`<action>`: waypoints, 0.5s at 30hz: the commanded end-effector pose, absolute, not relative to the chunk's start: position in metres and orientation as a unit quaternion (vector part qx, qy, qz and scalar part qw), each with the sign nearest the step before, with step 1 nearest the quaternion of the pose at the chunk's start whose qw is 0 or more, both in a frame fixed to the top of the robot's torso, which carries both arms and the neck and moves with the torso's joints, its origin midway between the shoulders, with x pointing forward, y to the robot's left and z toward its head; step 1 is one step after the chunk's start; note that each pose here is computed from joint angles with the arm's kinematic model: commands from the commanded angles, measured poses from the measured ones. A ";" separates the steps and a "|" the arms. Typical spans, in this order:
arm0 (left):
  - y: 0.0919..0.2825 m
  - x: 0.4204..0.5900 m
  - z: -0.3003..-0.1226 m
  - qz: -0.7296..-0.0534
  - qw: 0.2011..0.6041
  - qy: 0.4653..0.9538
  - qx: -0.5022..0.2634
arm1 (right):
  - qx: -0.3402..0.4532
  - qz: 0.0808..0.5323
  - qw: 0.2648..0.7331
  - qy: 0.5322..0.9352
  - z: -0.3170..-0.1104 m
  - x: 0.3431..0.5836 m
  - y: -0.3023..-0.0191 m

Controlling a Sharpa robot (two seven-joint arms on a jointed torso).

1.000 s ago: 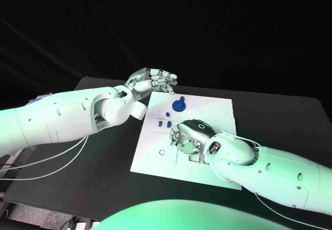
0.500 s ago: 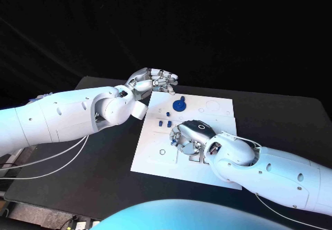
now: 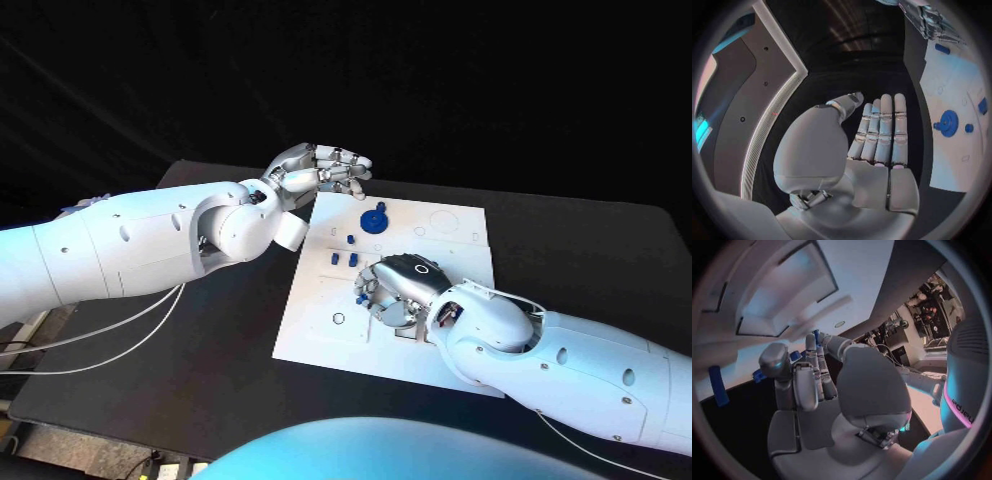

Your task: Assemble the parts on the task board

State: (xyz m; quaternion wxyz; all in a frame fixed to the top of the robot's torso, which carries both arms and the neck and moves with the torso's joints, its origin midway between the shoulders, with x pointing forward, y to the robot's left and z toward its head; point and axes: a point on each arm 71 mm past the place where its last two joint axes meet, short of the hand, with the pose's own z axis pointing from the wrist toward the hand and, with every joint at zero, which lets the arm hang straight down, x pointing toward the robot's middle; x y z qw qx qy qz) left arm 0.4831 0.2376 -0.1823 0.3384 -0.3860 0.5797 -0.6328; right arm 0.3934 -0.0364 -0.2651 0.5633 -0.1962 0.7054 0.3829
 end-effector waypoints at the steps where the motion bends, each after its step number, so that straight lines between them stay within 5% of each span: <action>1: 0.236 0.482 -0.181 -0.639 0.333 0.581 -0.379 | -0.201 0.382 0.576 0.695 -0.264 0.393 -0.037; 15: 0.235 0.482 -0.181 -0.639 0.332 0.581 -0.379 | -0.205 0.376 0.565 0.705 -0.267 0.394 -0.036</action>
